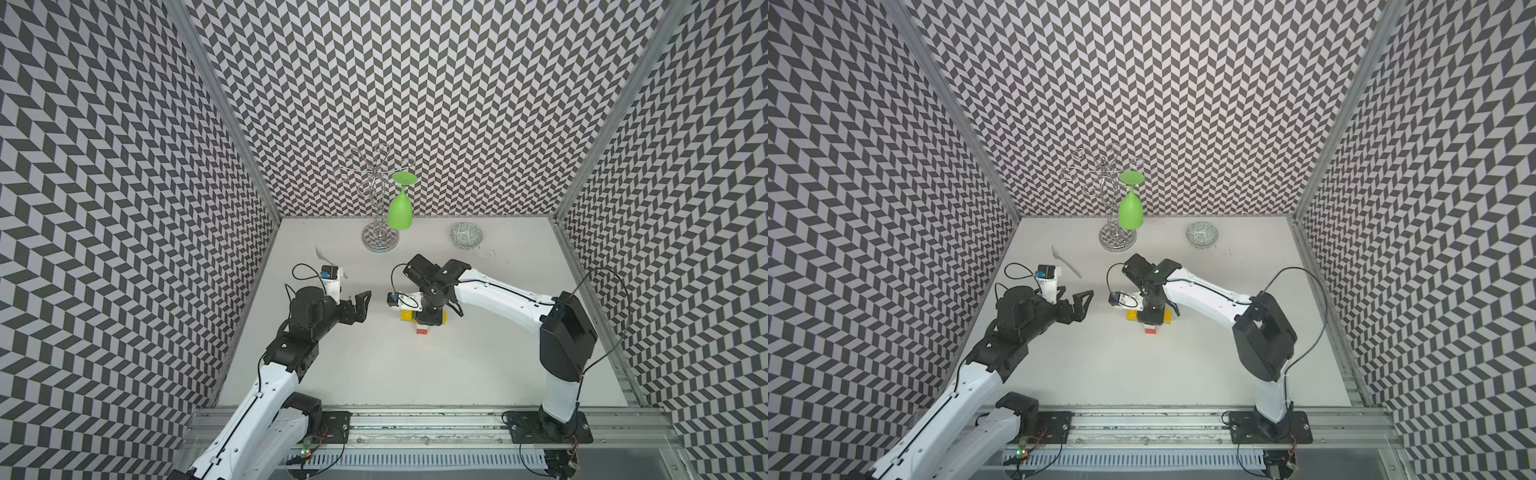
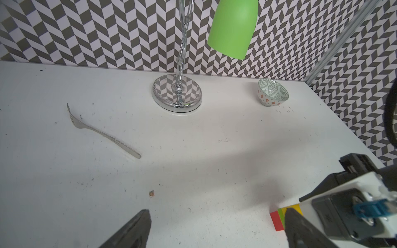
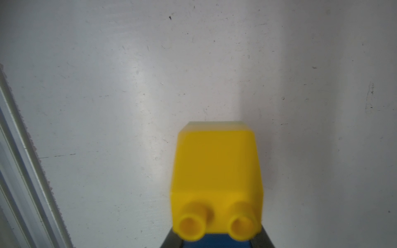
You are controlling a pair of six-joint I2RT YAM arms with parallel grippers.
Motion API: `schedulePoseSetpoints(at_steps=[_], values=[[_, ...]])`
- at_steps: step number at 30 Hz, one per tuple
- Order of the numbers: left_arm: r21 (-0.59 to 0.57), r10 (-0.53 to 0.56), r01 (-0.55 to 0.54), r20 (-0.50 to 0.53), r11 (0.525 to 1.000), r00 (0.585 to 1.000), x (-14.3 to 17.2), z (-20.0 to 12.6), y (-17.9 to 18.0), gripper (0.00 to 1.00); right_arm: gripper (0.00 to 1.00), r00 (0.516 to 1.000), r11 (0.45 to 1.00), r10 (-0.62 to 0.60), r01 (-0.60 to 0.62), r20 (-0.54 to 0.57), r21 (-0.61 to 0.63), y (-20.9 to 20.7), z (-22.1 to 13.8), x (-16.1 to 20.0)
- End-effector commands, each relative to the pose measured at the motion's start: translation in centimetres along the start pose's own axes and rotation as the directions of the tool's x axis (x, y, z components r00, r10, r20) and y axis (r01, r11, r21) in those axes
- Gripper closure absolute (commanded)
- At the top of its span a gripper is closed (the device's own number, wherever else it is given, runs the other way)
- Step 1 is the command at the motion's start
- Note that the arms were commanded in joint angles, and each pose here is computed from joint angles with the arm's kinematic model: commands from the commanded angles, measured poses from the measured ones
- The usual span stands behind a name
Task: Assemble a fork with lego
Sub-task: Assemble the lego brick with the lego brick, then place the lego brick at the center of the board.
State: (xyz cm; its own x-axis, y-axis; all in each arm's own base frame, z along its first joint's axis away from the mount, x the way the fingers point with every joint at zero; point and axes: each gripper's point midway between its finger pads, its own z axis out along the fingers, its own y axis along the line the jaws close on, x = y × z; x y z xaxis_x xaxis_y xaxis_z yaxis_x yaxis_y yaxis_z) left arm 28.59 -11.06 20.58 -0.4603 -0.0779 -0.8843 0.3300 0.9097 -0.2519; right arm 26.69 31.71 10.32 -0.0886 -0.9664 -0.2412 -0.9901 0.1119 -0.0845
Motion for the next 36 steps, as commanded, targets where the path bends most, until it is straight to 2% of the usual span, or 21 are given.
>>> schedulePoseSetpoints(at_steps=[1, 7, 13, 18, 23, 27, 31, 36], values=[[0.006, -0.003, 0.002, 0.014, 1.0, 1.0, -0.1, 0.1, 0.1, 0.01, 1.0, 0.998, 0.999, 0.038, -0.04, -0.059, -0.033, 0.0, 2.5, 1.1], [0.01, -0.002, 0.002, 0.014, 1.0, 1.0, -0.2, 0.1, 0.0, 0.01, 1.0, 0.992, 0.998, 0.047, -0.053, -0.114, -0.045, 0.3, 3.3, 2.4], [0.008, -0.002, 0.002, 0.013, 1.0, 1.0, -0.1, 0.0, 0.0, 0.01, 1.0, 0.967, 0.997, 0.058, -0.071, -0.249, -0.044, 0.7, 5.1, 5.1], [0.01, -0.001, 0.001, 0.013, 1.0, 1.0, -0.1, 0.1, 0.0, 0.01, 1.0, 0.968, 0.997, 0.057, -0.069, -0.245, -0.042, 0.9, 4.9, 5.1], [0.012, 0.0, 0.0, 0.013, 1.0, 1.0, -0.3, 0.0, -0.1, 0.01, 1.0, 0.989, 0.997, 0.063, -0.068, -0.133, -0.037, 0.6, 3.2, 2.9], [0.036, 0.009, -0.01, 0.023, 0.999, 1.0, -1.1, -0.2, -0.7, 0.02, 1.0, 0.996, 0.997, 0.077, -0.077, 0.039, -0.003, -0.2, -0.2, -0.2], [0.089, 0.039, -0.043, 0.046, 0.995, 0.998, -2.6, -0.9, -2.0, 0.01, 1.0, 0.969, 0.996, 0.083, -0.091, 0.231, 0.025, -0.7, -4.6, -2.9], [0.193, 0.083, -0.095, 0.071, 0.977, 0.994, -4.2, -2.1, -4.3, 0.01, 1.0, 0.913, 0.984, 0.15, -0.174, 0.379, 0.031, -1.8, -8.7, -3.9]])
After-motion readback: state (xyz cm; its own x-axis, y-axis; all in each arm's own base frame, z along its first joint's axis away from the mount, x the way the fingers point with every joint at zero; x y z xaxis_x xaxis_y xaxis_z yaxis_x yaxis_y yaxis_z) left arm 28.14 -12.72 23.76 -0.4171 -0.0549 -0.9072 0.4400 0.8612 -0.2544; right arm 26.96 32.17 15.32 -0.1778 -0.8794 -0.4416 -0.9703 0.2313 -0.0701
